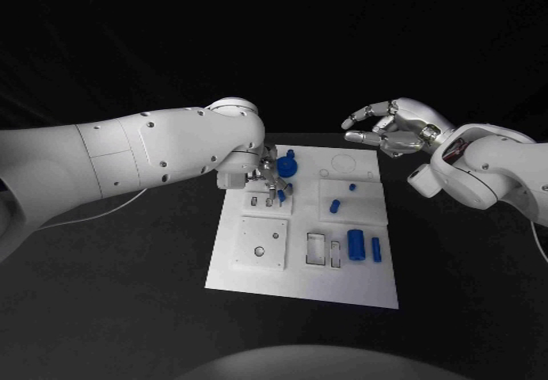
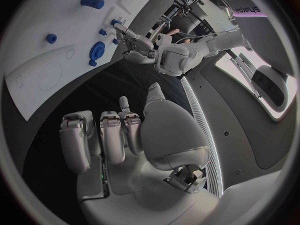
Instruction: Assemble the parts on the task board
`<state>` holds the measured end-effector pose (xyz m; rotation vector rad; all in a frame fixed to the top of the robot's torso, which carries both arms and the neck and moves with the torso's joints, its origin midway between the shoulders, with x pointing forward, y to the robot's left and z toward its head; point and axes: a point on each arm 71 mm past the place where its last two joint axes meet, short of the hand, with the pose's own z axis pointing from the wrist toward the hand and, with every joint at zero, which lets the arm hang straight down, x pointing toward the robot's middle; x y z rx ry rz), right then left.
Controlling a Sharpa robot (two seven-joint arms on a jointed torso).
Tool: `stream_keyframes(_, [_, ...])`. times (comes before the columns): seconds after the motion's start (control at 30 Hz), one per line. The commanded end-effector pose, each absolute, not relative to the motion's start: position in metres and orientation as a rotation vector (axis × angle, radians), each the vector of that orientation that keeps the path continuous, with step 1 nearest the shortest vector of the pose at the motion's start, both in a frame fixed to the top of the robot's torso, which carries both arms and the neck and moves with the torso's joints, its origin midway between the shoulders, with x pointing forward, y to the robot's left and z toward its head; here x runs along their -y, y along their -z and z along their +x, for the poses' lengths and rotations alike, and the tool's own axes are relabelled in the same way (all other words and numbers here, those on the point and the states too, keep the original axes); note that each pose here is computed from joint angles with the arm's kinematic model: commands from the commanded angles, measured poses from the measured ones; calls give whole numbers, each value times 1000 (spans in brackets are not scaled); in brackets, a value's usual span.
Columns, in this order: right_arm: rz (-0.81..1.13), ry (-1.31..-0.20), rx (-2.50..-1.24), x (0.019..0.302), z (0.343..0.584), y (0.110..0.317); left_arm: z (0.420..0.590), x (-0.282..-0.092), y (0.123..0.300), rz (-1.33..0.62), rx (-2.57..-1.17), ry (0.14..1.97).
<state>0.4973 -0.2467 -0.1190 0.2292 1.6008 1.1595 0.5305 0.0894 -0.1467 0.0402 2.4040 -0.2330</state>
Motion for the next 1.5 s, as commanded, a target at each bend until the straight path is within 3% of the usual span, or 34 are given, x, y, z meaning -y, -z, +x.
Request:
stream_keyframes(0.03, [218, -1169, -1616, 245, 497, 121, 530, -89, 147, 36, -2413, 209])
stream_keyframes(1.03, [225, -1166, -1639, 246, 498, 126, 531, -90, 148, 40, -2405, 206])
stream_keyframes(1.5, [236, -1154, -1647, 252, 497, 130, 519, -100, 145, 59, -2375, 165])
